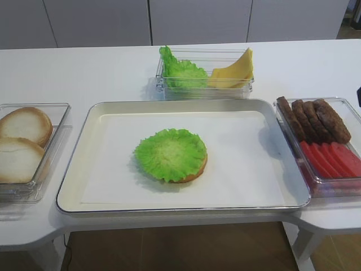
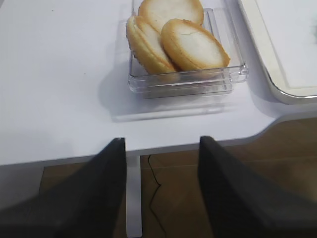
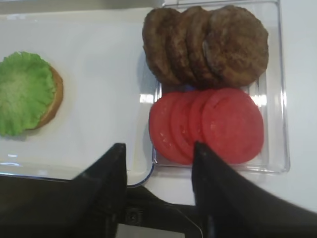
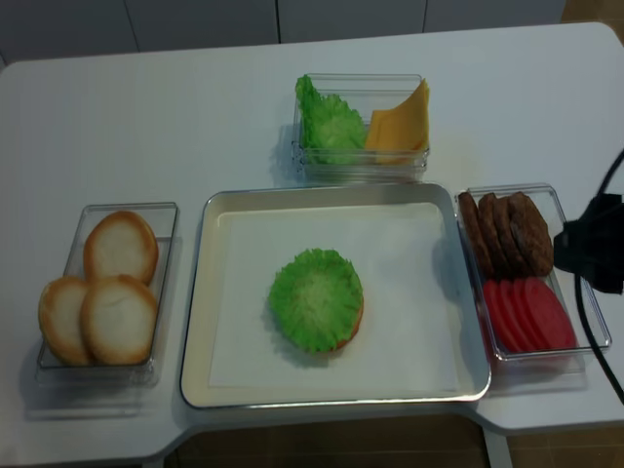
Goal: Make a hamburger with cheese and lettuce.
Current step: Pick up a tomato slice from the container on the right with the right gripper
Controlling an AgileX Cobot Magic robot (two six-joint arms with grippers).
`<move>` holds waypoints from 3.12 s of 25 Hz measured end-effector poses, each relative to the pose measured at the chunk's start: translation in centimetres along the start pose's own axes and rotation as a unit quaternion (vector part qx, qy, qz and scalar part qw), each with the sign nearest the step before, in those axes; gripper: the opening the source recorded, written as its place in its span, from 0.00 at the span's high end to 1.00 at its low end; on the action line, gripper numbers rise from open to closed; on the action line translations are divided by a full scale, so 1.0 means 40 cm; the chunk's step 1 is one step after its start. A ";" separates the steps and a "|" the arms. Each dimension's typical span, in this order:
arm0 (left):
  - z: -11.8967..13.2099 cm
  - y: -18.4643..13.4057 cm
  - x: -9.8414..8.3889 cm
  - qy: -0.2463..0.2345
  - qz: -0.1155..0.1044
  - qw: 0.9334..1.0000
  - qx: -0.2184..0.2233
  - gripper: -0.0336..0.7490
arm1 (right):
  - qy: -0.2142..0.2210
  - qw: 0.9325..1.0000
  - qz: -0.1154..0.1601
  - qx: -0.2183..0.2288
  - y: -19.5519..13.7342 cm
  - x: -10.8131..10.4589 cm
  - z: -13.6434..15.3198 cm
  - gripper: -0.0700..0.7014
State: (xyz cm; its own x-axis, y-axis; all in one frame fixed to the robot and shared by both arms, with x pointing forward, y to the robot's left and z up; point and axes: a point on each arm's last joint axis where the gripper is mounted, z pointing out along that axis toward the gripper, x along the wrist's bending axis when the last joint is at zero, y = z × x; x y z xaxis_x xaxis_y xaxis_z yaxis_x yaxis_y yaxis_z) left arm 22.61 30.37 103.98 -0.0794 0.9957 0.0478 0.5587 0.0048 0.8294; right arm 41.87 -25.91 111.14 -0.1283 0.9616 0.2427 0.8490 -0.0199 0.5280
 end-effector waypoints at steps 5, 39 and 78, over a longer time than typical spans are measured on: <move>0.000 0.000 0.000 0.000 0.000 1.000 0.000 0.51 | 0.004 0.998 -0.037 0.051 0.014 0.031 0.058 0.50; 0.000 0.000 0.000 0.000 0.000 1.000 0.000 0.51 | -0.081 0.973 -0.102 0.189 0.018 0.052 0.337 0.62; 0.000 0.000 0.000 0.000 0.000 1.000 0.000 0.51 | -0.082 0.974 -0.105 0.184 0.021 0.051 0.340 0.78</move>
State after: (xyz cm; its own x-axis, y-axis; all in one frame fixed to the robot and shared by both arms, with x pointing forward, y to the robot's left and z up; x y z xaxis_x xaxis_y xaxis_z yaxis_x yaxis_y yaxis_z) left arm 22.61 30.37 103.98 -0.0794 0.9957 0.0478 0.5587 0.0048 0.8294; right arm 49.29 -20.23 100.99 -0.2604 0.9654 0.0116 0.9433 0.2518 0.2163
